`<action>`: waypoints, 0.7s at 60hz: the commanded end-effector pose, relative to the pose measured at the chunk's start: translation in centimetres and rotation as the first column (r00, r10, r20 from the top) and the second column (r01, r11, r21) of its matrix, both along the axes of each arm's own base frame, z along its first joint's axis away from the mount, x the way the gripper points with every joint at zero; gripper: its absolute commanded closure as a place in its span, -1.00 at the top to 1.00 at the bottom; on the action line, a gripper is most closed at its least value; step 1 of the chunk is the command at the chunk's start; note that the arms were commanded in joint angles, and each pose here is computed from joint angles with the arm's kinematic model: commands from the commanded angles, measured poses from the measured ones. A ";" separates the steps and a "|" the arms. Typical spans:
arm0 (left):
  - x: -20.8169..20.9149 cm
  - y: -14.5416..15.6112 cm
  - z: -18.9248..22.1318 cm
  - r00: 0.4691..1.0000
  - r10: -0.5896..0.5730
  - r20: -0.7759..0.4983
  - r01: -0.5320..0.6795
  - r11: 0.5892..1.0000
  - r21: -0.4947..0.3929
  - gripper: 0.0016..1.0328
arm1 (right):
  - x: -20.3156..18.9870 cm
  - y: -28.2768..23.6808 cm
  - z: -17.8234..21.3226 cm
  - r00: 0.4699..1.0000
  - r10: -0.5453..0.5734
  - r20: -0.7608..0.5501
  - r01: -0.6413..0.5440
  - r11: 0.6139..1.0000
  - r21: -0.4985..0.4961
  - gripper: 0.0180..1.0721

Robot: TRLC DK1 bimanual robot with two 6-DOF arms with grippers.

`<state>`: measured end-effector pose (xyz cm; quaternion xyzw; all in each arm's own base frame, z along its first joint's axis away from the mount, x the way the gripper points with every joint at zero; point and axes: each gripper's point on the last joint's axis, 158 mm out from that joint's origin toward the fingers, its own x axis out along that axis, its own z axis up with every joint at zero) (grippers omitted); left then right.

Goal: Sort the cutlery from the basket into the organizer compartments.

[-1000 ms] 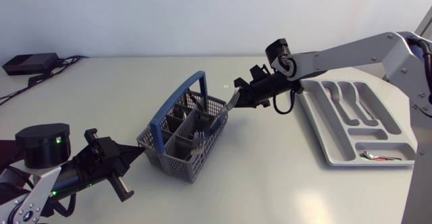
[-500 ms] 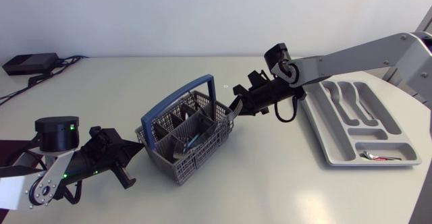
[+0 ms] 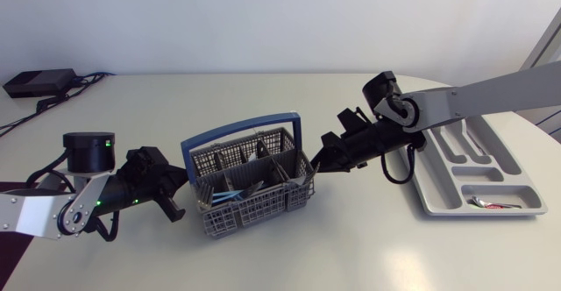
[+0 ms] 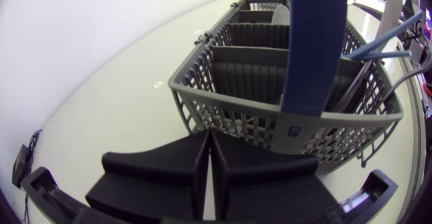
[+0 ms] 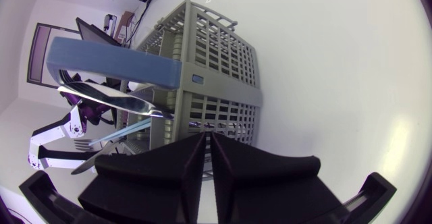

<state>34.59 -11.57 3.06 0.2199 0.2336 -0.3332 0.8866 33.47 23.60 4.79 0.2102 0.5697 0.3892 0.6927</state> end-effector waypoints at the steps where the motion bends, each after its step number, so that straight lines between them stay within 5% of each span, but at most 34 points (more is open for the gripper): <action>1: 1.8 -1.5 1.8 0.999 -0.025 0.045 0.027 0.999 -0.038 -0.93 | -1.3 0.0 0.9 1.000 0.027 0.011 -0.027 0.999 0.023 -0.75; 42: 5.8 -5.2 1.7 0.996 -0.080 0.036 0.082 0.995 -0.062 -0.93 | -3.4 -1.6 0.9 0.999 0.036 0.021 -0.036 0.999 0.003 -0.75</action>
